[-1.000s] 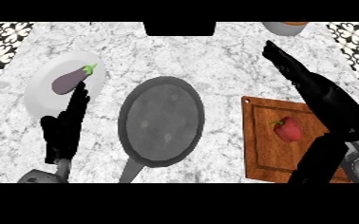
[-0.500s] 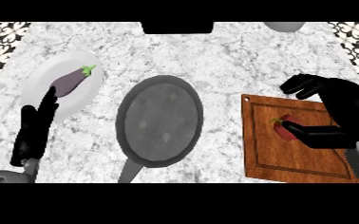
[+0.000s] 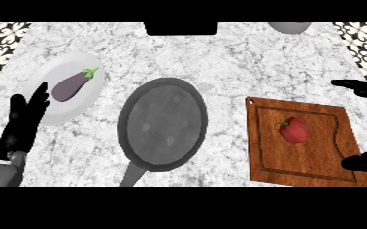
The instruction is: Pick the bell pepper from the cutting board and place it in the pan
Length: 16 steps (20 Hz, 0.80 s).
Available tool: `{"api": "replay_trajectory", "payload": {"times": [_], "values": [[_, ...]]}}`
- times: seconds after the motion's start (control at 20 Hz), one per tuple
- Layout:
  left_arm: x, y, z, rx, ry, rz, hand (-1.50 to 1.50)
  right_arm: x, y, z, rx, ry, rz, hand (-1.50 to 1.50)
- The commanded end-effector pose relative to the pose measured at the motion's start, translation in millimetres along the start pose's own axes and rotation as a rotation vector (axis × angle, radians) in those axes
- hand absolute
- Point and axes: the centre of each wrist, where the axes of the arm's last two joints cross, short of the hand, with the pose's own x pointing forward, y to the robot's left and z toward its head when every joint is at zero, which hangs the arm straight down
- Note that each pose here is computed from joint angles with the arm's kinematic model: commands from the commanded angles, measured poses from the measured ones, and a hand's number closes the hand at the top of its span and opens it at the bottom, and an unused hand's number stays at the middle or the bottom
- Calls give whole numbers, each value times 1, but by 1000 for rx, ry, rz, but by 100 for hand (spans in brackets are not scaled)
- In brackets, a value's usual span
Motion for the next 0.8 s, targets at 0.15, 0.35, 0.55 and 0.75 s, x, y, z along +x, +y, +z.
{"api": "replay_trajectory", "payload": {"times": [0.15,0.35,0.55,0.75], "values": [[9,2,-3,10,4,0,0,59,-26,-31,282,68,374,-150],[9,-3,-3,-7,8,0,0,77,-15,-51,401,169,597,-150],[-8,1,6,-1,14,-14,0,87,3,-53,499,245,742,-150],[-3,-14,-7,-9,-3,-12,0,74,39,-59,562,311,846,-150]]}}
